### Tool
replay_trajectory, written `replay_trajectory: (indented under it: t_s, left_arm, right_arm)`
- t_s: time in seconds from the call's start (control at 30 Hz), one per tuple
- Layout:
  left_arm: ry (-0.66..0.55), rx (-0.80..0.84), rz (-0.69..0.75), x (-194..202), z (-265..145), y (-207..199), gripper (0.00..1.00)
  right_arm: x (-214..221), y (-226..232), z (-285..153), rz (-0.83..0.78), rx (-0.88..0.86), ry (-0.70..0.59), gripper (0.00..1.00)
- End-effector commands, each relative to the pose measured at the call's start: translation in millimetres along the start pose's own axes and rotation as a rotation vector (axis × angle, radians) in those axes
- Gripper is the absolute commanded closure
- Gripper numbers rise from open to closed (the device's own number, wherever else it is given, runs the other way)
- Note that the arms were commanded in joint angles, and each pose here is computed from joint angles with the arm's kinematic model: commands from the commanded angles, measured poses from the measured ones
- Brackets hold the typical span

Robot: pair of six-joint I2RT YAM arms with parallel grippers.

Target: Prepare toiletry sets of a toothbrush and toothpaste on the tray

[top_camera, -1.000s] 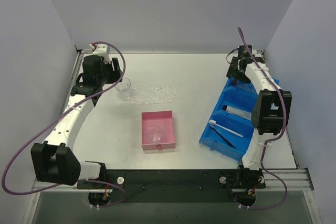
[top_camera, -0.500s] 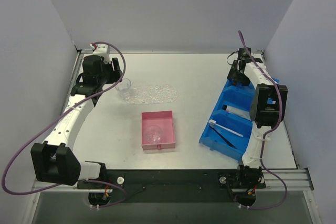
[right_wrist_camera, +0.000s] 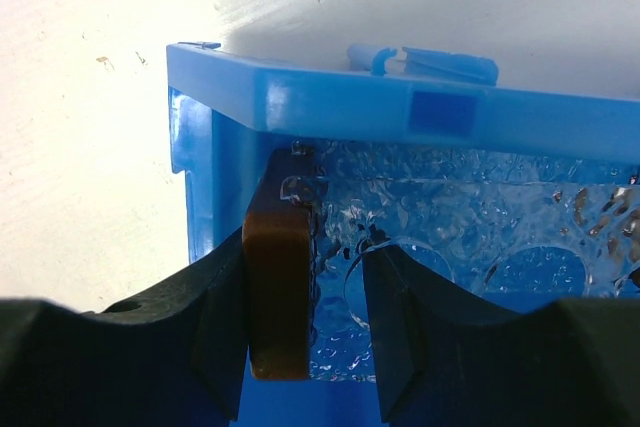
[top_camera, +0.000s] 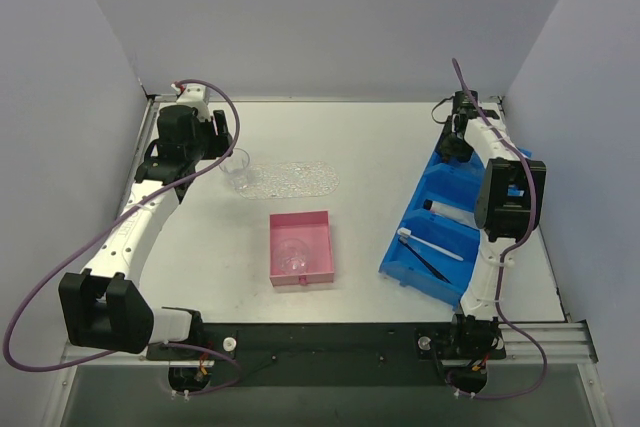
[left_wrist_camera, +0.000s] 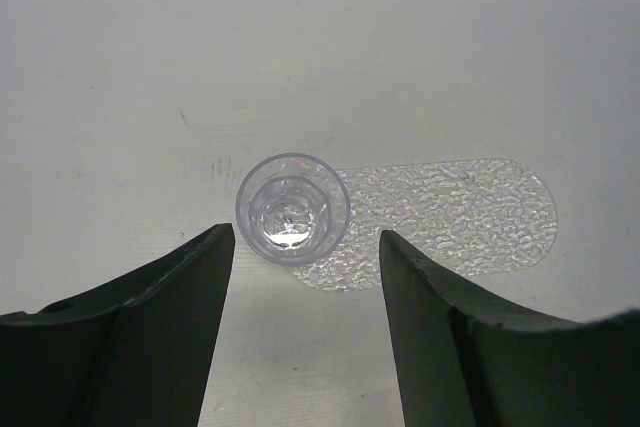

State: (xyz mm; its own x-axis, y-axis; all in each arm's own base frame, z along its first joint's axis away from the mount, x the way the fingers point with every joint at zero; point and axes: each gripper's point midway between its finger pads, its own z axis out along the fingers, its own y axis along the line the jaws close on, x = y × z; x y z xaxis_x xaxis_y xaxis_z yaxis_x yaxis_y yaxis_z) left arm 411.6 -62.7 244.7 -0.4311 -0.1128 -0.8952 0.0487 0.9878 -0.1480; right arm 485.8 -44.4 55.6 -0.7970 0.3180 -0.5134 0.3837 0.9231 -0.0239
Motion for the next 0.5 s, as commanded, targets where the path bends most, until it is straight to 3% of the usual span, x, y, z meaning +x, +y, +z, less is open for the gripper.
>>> replay_trajectory:
  t_s: [0.0, 0.1, 0.47]
  left_arm:
    - [-0.083, 0.011, 0.014, -27, -12, -4, 0.30]
    - [-0.086, 0.017, 0.014, -27, -12, -5, 0.30]
    - [-0.113, 0.043, 0.030, -33, -20, -10, 0.31]
  right_arm:
    - [-20, 2, -25, -0.035, -0.023, -0.051, 0.91]
    - [-29, 1, -40, -0.056, -0.026, -0.077, 1.00]
    - [-54, 4, -105, -0.109, -0.039, -0.203, 1.00]
